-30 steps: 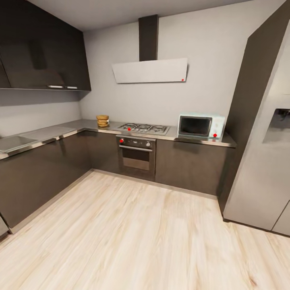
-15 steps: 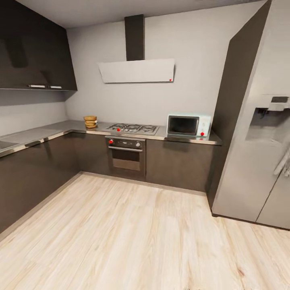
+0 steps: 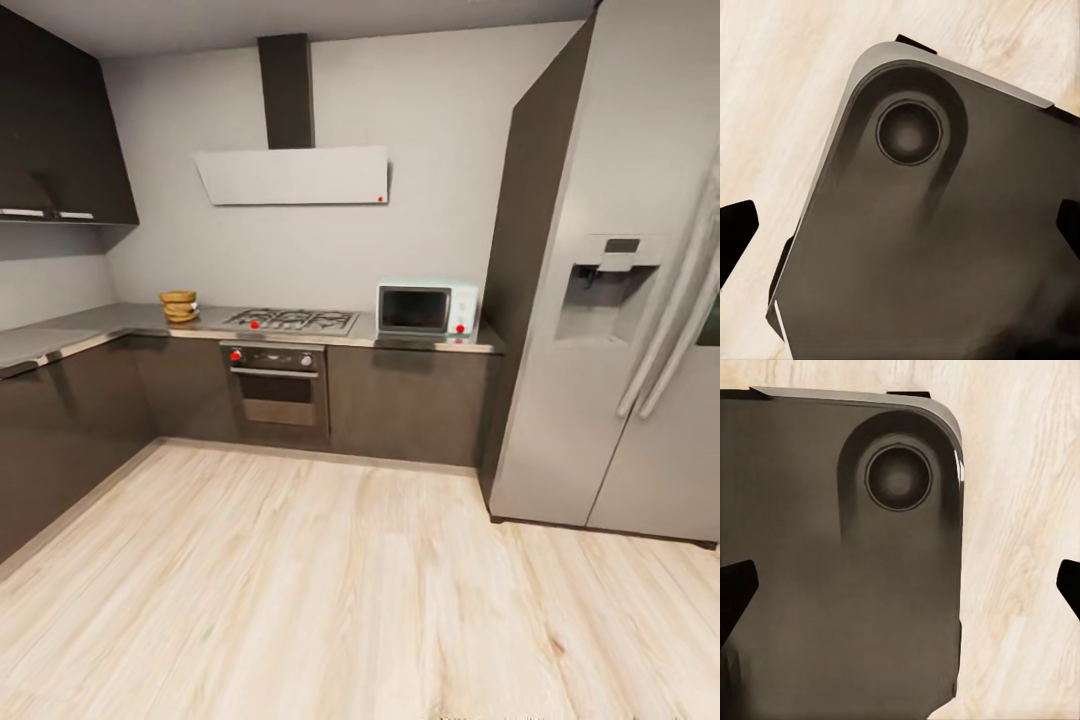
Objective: In the kitchen, take the popcorn bag from the countertop, put it into the microwave, and heat it until the popcorn is cooked so the cooked popcorn ends up inside the bag.
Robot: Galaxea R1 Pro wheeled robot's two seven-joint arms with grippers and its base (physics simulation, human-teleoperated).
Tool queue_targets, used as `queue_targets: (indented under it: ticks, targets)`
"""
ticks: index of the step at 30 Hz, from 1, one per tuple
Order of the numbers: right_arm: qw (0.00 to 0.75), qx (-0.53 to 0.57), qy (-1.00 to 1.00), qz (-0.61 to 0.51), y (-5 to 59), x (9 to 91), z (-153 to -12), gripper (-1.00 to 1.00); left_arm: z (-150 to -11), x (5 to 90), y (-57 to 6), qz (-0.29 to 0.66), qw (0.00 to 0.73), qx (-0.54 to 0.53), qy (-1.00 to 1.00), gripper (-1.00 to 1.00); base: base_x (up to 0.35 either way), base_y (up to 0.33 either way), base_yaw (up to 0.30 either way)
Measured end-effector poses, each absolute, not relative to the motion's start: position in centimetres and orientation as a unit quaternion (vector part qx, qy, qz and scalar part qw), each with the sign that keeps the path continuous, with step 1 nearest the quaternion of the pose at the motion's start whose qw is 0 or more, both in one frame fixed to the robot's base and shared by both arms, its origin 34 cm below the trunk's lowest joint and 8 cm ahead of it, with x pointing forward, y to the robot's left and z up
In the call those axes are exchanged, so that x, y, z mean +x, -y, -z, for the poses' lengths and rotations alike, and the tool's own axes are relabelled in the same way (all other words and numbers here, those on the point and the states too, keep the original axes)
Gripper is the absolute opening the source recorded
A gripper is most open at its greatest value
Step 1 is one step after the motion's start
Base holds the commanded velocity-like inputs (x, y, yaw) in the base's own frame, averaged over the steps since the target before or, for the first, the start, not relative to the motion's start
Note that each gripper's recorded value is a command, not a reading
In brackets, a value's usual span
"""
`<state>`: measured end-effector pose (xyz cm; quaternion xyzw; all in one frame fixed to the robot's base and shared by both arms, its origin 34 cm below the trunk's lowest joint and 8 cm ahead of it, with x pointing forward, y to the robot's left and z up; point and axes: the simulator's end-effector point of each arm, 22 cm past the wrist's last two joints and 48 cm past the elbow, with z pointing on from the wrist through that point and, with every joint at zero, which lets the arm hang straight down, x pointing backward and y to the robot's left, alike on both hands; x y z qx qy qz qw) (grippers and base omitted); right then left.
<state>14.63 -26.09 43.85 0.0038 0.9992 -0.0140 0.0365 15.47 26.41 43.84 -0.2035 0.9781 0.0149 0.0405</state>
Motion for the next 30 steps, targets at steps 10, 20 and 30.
queue_targets:
  ticks: [10,20,30]
  targets:
    - [0.036,0.004,-0.999,0.014,26.09,14.63,-43.85,1.00,-43.84,15.52,-26.43,-0.015,0.042,-0.205,-0.978,1.00,0.000,0.000,-0.246]
    - [0.036,0.005,-0.999,0.014,26.10,14.60,-43.85,1.00,-43.84,15.50,-26.53,-0.015,0.041,-0.211,-0.977,1.00,0.000,0.000,-0.246]
    - [0.036,0.004,-0.999,0.014,26.09,14.59,-43.85,1.00,-43.84,15.49,-26.51,-0.015,0.041,-0.209,-0.977,1.00,0.000,0.000,-0.246]
